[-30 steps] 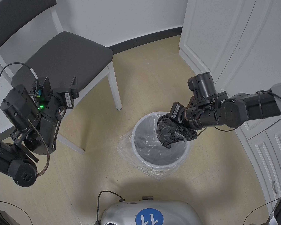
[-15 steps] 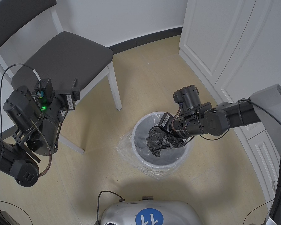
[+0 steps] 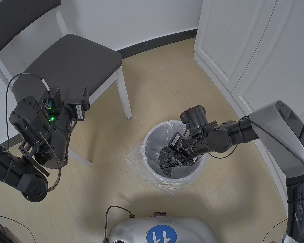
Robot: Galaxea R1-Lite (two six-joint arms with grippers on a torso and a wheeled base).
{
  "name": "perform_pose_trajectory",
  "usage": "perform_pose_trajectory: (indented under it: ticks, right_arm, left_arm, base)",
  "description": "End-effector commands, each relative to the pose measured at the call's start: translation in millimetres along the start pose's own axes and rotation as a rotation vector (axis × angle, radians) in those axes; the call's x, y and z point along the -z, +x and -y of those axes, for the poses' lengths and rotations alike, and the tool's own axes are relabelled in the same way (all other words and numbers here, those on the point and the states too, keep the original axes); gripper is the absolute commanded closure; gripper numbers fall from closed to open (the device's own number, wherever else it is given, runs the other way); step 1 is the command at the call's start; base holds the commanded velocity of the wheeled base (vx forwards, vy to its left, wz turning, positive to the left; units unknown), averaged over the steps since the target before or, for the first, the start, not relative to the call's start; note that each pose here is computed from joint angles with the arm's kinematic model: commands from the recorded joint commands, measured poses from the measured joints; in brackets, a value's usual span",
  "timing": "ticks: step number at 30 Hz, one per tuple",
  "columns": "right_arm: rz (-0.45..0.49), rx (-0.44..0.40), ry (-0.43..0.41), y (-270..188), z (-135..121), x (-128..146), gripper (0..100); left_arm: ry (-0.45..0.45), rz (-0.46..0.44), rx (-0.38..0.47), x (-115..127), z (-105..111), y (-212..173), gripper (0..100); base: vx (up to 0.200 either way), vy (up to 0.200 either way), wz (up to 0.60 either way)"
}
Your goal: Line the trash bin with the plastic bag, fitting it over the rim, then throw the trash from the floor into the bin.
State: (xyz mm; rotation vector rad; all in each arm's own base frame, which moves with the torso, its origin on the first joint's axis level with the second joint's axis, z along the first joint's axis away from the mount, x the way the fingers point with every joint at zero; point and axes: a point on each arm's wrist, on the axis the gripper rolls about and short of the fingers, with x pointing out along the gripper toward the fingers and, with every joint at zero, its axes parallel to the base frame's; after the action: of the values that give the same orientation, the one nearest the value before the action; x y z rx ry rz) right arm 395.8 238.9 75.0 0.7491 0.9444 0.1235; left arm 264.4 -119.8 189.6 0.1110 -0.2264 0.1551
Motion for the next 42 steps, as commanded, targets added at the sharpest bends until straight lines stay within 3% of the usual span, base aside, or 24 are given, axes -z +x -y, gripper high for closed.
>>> perform_pose_trajectory:
  ticks: [1, 7, 17, 42]
  right_arm:
    - [-0.003, 0.033, 0.023, 21.1, 13.9, -4.1, 100]
    - [0.014, 0.046, 0.071, 37.2, 24.3, -15.2, 100]
    - [0.075, 0.002, 0.182, 43.3, 19.8, -33.8, 100]
    - [0.074, 0.039, 0.171, 56.0, 25.2, -22.1, 100]
  left_arm:
    - [0.009, -0.011, 0.001, 4.7, 1.8, 1.4, 0]
    - [0.008, -0.009, -0.001, 8.2, 3.9, 3.8, 0]
    - [0.018, -0.021, 0.002, 13.9, 6.9, 6.1, 0]
    - [0.023, -0.008, -0.007, 14.0, 4.7, 5.4, 0]
  base:
    - [0.0, 0.0, 0.0]
    - [0.0, 0.0, 0.0]
    - [0.0, 0.0, 0.0]
    - [0.0, 0.0, 0.0]
